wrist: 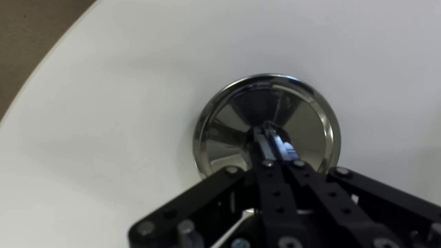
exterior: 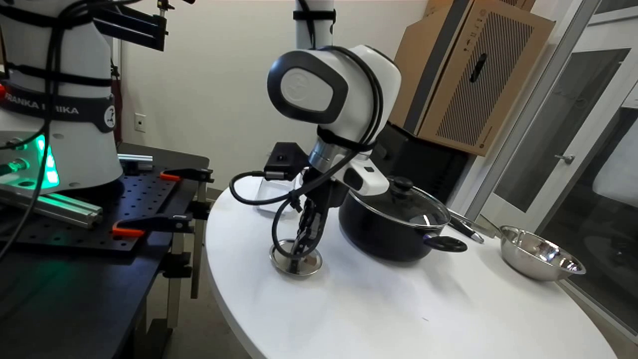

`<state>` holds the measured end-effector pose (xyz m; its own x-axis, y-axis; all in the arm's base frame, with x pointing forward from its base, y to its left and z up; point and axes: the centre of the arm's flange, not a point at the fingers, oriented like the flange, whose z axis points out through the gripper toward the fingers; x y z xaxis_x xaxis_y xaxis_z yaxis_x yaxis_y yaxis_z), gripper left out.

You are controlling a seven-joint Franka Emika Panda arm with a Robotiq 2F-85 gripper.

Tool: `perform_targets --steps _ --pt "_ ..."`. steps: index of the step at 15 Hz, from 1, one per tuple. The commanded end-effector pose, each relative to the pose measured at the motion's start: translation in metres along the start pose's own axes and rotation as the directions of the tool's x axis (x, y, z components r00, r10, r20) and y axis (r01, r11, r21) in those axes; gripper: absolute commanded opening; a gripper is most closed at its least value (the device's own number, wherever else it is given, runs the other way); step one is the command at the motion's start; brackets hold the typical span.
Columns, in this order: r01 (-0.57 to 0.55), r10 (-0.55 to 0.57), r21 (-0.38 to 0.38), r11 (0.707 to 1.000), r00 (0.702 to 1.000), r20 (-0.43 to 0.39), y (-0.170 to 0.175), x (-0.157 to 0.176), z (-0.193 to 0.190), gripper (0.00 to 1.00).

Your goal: Put the silver lid on the small pot, take the glass lid off the large pot, then put the silver lid from the smallest pot on the table

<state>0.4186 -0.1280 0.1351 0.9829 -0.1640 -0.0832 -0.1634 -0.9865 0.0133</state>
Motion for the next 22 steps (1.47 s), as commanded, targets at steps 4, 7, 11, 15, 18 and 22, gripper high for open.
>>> perform_targets --steps 4,7,11,15,18,22 --pt "0.187 -0.186 0.029 0.982 0.982 -0.029 0.006 -0.060 -0.101 0.00" --pt "0.248 -0.247 0.025 0.968 0.968 -0.054 -0.018 -0.062 -0.121 0.00" --pt "0.325 -0.323 0.002 0.946 0.943 -0.078 -0.073 -0.044 -0.141 0.00" --pt "0.396 -0.396 -0.024 0.918 0.913 -0.099 -0.139 -0.029 -0.157 0.00" --pt "0.446 -0.447 -0.039 0.894 0.887 -0.116 -0.188 -0.019 -0.174 0.00" --pt "0.475 -0.478 -0.060 0.878 0.865 -0.154 -0.238 0.006 -0.199 0.00"
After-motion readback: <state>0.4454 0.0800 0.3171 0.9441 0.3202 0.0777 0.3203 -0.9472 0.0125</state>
